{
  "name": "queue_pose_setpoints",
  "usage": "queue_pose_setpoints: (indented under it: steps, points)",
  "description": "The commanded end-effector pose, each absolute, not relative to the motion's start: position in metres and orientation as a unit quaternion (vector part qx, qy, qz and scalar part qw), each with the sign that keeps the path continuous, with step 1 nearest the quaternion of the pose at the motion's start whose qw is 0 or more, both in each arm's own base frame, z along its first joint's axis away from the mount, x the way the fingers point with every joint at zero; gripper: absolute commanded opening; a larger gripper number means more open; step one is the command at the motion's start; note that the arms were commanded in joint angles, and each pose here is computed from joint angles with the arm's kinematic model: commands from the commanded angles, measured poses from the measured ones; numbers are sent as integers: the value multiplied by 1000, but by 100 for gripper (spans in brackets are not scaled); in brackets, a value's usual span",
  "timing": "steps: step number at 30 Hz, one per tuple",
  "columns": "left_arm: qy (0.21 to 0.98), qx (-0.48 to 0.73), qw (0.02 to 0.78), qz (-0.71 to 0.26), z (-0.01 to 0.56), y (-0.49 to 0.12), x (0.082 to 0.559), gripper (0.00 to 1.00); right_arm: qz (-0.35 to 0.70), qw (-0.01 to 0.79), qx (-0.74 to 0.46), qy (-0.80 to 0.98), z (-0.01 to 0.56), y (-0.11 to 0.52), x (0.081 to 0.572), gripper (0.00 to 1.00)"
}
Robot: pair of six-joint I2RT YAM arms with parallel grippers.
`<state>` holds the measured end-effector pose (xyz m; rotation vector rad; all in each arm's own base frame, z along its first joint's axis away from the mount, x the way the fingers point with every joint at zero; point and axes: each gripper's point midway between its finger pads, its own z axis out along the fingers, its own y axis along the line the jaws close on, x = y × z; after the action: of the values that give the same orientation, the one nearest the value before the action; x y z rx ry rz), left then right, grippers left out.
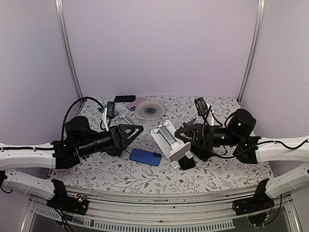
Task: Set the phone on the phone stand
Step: Pass from the right arm to the left
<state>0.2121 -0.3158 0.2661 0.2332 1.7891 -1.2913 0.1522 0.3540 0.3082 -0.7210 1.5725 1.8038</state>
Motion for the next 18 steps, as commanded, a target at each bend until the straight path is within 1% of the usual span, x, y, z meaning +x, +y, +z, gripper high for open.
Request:
queue_pose_setpoints:
  steps: [1,4,7,11,13,18]
  points:
    - [692,116,432,-567,281,-331,195,87,707,336,-282,555,339,355,148,2]
    - [683,128,429,-577,285,-339,188,80,706,339,-260,565,336,355,156,2]
    - [670,142,429,-589,289,-347,181,70,708,348,-229,570,336,352,163,2]
    - [653,159,432,-602,297,-355,170,60,710,359,-193,574,334,346,171,2]
    - [641,168,434,-610,304,-359,163,57,709,360,-189,576,332,345,172,2]
    - [629,183,432,-620,313,-373,154,55,710,352,-193,578,327,348,171,2]
